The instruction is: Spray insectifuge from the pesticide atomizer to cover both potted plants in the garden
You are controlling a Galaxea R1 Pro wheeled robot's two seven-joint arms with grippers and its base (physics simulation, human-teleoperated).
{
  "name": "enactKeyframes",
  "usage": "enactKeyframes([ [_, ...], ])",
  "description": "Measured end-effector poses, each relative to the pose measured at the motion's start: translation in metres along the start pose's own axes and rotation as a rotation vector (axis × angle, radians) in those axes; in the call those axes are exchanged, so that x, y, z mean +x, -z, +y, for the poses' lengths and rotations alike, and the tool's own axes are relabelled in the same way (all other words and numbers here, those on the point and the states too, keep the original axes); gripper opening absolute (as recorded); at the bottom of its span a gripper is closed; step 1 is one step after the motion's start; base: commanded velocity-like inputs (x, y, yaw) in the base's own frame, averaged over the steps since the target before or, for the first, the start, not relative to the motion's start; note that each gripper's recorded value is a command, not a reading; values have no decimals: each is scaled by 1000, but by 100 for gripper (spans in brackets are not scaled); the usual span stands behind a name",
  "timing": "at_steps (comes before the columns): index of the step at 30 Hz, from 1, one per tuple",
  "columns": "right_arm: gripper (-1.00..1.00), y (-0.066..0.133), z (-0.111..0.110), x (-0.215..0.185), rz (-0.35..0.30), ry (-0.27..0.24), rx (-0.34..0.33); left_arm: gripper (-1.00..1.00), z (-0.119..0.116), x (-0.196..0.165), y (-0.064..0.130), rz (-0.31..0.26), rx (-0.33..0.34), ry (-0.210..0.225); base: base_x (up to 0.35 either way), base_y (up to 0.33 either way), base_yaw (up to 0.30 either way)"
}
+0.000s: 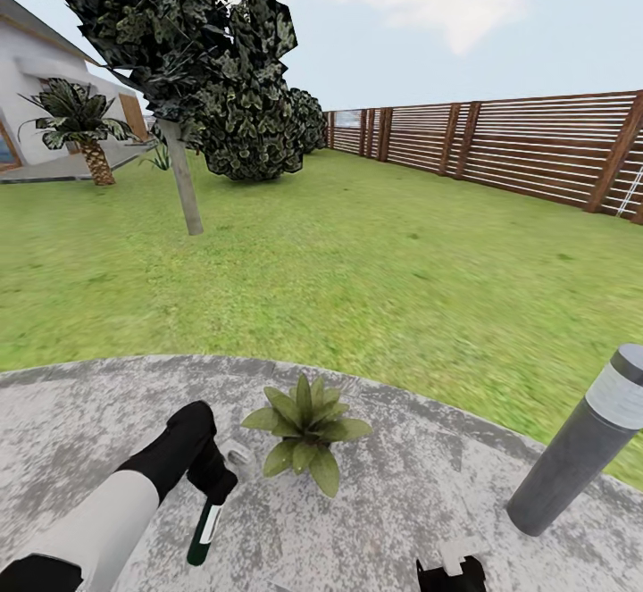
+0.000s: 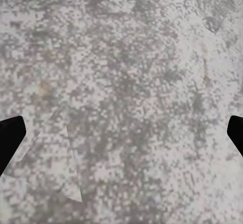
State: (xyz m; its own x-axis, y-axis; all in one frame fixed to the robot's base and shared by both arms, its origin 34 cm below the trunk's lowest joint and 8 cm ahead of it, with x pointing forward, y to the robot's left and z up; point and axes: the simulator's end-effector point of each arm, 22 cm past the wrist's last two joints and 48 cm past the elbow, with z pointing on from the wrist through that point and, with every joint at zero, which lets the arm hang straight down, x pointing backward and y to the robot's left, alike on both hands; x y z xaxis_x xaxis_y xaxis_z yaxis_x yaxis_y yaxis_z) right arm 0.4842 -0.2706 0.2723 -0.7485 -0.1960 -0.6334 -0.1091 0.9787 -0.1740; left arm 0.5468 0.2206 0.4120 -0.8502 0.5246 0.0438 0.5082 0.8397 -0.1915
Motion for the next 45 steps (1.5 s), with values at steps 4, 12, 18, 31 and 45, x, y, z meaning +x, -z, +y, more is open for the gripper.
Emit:
enactKeyframes([
  [4, 100, 0, 1, 0, 0, -2, 0, -100, -6, -7, 2, -10, 4, -10, 112, -99, 0],
  [12, 100, 0, 1, 0, 0, -2, -1, -100, -5, -5, -1, -2, -3, -11, 43, -237, 0],
  [18, 100, 0, 0, -1, -2, -2, 2, -100, -2, -9, 3, -11, -17, -14, -23, -41, 0],
  [31, 100, 0, 0, 0, -1, -2, 2, -100, -3, -29, 19, -39, -27, -33, 129, -86, 131],
  [45, 100, 0, 1, 0, 0, -2, 2, -100, -19, -5, 5, 108, 17, -86, 0, 0, 0],
])
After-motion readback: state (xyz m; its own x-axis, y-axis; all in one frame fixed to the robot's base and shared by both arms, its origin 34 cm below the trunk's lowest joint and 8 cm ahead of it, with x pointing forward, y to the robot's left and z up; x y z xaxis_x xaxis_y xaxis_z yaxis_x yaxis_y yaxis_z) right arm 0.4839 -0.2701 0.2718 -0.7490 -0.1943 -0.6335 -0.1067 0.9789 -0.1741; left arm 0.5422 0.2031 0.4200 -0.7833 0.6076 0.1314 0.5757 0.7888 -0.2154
